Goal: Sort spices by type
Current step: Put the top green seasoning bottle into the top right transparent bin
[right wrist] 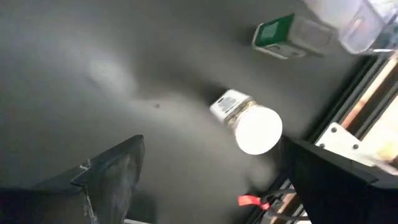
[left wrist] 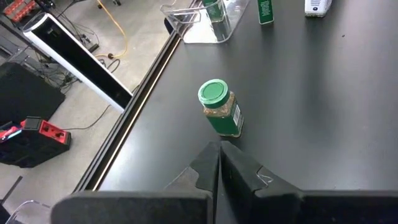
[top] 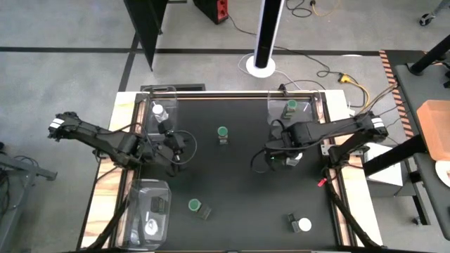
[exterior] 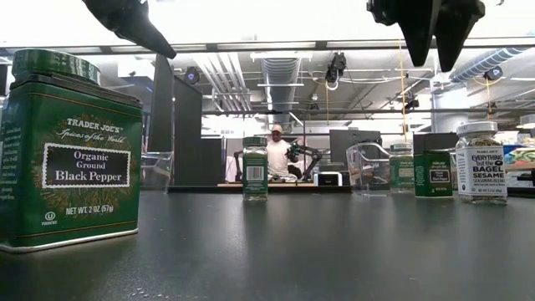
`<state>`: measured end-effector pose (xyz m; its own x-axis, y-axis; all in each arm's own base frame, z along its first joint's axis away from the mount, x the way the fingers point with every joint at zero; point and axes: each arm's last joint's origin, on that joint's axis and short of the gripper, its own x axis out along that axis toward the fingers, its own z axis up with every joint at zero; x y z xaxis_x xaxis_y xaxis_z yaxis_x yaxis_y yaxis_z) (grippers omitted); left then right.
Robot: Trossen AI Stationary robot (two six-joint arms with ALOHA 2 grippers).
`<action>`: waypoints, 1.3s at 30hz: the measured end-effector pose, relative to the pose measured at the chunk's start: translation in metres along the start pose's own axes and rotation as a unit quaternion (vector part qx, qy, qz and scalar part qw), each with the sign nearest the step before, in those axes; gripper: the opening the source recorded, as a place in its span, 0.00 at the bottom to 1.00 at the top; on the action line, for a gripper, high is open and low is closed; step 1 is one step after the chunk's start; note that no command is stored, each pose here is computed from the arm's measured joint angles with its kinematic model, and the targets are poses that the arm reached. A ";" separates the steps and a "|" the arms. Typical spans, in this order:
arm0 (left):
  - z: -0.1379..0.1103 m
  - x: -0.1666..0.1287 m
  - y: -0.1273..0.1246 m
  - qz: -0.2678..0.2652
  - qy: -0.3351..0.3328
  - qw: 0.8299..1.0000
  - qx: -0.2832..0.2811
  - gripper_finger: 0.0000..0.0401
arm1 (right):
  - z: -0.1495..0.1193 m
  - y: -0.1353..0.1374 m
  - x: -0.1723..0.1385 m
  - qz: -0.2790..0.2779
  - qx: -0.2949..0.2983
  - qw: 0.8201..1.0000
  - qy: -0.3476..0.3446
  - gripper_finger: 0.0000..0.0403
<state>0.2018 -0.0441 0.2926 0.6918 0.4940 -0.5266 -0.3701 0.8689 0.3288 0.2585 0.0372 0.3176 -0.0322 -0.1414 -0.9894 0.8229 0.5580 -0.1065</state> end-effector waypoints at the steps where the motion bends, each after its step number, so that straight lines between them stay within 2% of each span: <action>1: 0.000 0.000 0.000 0.000 0.000 1.000 0.000 0.00 | 0.002 -0.002 0.002 -0.004 0.000 1.000 0.000 0.90; 10: 0.000 0.000 0.000 0.000 0.000 1.000 0.000 0.00 | 0.023 -0.033 0.007 -0.019 -0.005 1.000 -0.008 0.90; 17: 0.000 0.000 0.000 0.000 -0.001 1.000 -0.004 0.00 | 0.033 -0.067 0.003 -0.009 0.047 0.998 -0.040 0.90; 24: 0.000 0.000 0.000 0.000 0.000 1.000 -0.013 0.00 | 0.019 -0.076 0.014 0.007 0.052 0.999 0.011 0.90; 31: 0.000 0.000 0.000 0.000 0.000 1.000 -0.010 0.00 | 0.006 -0.085 0.030 -0.006 0.075 0.997 0.034 0.90; 39: 0.000 0.000 0.000 0.000 0.000 1.000 -0.010 0.00 | 0.003 -0.075 0.063 0.041 0.080 0.994 0.057 0.90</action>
<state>0.2016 -0.0440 0.2929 0.6920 0.4944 -0.5260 -0.3827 0.8691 0.3135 0.1967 -0.0160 0.2636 -0.0184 -0.0024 -0.9998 0.9045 0.4260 -0.0176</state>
